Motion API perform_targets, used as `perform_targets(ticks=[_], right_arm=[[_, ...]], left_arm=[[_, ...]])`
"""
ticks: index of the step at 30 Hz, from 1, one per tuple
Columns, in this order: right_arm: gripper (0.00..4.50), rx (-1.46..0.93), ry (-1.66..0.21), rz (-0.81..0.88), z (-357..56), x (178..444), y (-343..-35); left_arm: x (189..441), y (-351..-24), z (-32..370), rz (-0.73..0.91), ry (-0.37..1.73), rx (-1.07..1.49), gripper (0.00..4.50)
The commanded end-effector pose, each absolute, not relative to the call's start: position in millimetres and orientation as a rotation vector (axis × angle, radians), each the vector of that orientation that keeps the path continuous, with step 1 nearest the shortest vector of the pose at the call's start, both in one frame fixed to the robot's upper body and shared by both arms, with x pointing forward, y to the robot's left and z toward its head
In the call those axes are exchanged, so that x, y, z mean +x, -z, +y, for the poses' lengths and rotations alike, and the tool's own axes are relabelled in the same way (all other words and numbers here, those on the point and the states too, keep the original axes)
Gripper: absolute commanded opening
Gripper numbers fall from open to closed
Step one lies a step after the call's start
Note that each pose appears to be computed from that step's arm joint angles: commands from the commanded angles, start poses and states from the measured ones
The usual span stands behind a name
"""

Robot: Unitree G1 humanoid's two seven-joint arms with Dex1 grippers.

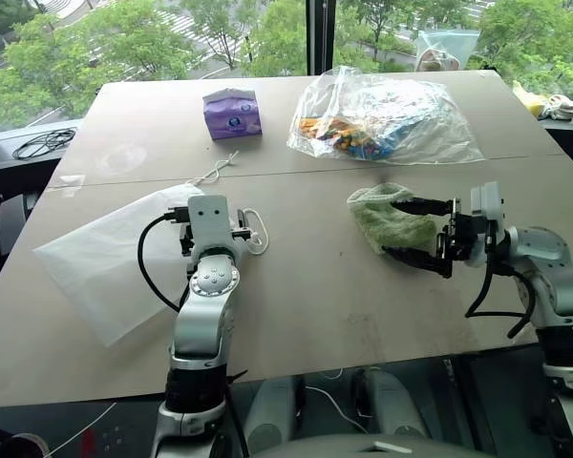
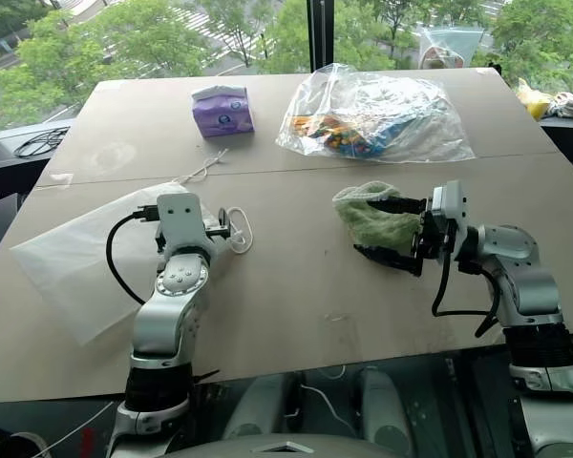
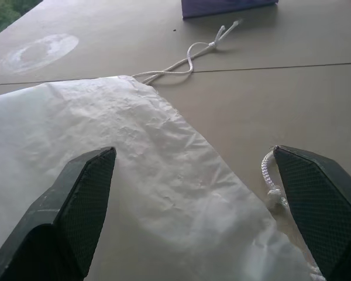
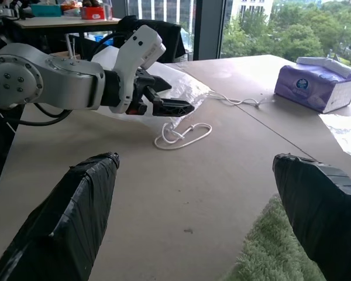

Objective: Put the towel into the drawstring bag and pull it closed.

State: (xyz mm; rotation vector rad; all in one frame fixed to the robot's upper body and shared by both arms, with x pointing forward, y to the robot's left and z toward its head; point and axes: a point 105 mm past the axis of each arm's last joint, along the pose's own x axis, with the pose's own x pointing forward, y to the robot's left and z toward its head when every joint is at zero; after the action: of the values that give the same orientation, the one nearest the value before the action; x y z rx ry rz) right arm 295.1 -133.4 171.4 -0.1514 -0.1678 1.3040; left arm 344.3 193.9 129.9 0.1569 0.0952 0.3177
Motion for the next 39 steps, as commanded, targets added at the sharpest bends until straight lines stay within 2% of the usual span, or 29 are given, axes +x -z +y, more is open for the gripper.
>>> perform_targets(ticks=[1,7,13,21,31,32,34,39], right_arm=[[4.50,-0.183,-1.307,-0.221,-133,295,-182],[4.50,-0.183,-1.302,-0.226,-133,296,-180],[4.50,-0.182,-1.295,-0.231,-134,296,-179],[4.50,-0.177,-1.288,-0.234,-134,295,-178],[4.50,-0.179,-1.279,-0.228,-135,297,-176],[4.50,-0.178,-1.277,-0.228,-135,297,-176],[4.50,-0.179,-1.276,-0.227,-135,297,-176],[4.50,-0.179,-1.268,-0.227,-136,298,-176]], left_arm=[[351,-147,205,0.056,-0.417,0.180,4.45],[366,-154,207,0.102,-0.501,0.197,4.45],[368,-151,199,0.190,-0.549,0.306,4.45],[360,-136,203,0.308,-0.617,0.295,4.45],[344,-135,210,0.337,-0.692,0.390,4.45],[342,-135,210,0.338,-0.695,0.393,3.94],[339,-134,212,0.341,-0.707,0.394,3.32],[333,-134,217,0.338,-0.736,0.400,0.94]])
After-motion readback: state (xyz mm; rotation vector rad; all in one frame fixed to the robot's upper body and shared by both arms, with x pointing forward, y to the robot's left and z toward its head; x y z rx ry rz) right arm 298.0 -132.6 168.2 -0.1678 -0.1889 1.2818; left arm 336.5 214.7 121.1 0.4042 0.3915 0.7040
